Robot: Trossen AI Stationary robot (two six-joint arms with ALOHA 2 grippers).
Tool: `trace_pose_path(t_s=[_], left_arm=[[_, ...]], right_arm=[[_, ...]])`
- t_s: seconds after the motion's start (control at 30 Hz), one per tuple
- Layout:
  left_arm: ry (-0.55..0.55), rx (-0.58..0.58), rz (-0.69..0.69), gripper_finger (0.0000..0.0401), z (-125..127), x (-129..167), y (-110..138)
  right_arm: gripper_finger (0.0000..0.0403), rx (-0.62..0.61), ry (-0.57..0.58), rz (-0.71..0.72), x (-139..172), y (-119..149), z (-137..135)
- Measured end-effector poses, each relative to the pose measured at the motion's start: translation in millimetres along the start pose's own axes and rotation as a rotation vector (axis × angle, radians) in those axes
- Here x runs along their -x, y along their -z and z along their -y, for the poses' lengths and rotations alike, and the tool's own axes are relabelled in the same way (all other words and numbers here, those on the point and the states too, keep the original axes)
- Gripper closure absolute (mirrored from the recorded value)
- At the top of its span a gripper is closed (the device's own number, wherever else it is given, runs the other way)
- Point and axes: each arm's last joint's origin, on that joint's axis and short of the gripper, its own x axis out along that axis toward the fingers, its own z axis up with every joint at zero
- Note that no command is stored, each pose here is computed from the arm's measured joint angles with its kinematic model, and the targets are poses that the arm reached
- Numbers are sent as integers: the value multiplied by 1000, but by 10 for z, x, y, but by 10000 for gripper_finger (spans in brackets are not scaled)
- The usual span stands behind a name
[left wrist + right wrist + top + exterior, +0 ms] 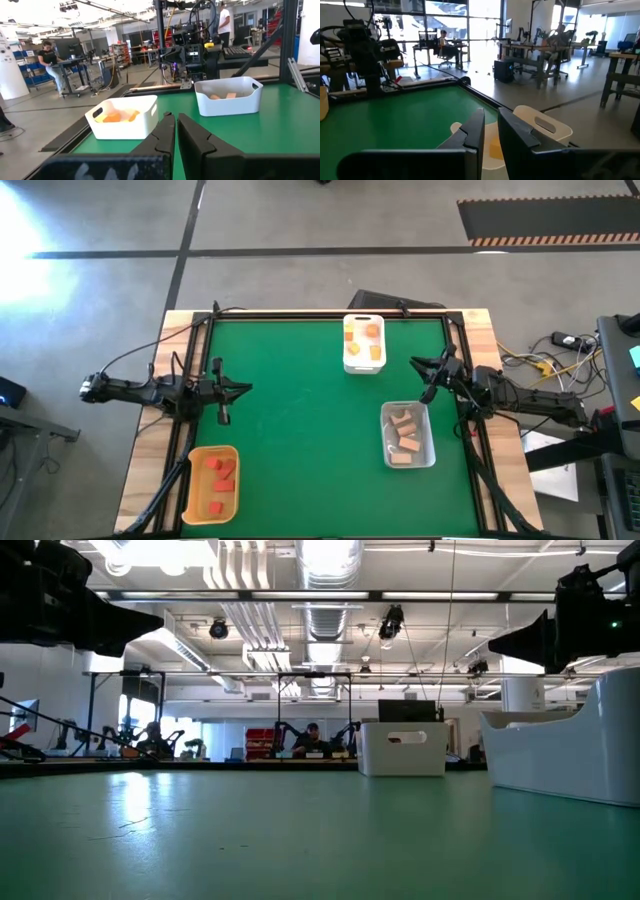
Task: Sort & place blocks by color
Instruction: Return to Home Position
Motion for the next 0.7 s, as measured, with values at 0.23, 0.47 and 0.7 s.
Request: trace_pose_path(t_s=[0.23,0.47,0.7], left_arm=[[0,0,0,397,0,0,1],[0,0,0,397,0,0,2],[0,0,0,397,0,0,2]], right_arm=[[358,12,0,-2,-1,3,0],[358,13,0,-3,-1,4,-1],[360,13,0,-3,-1,5,-1]])
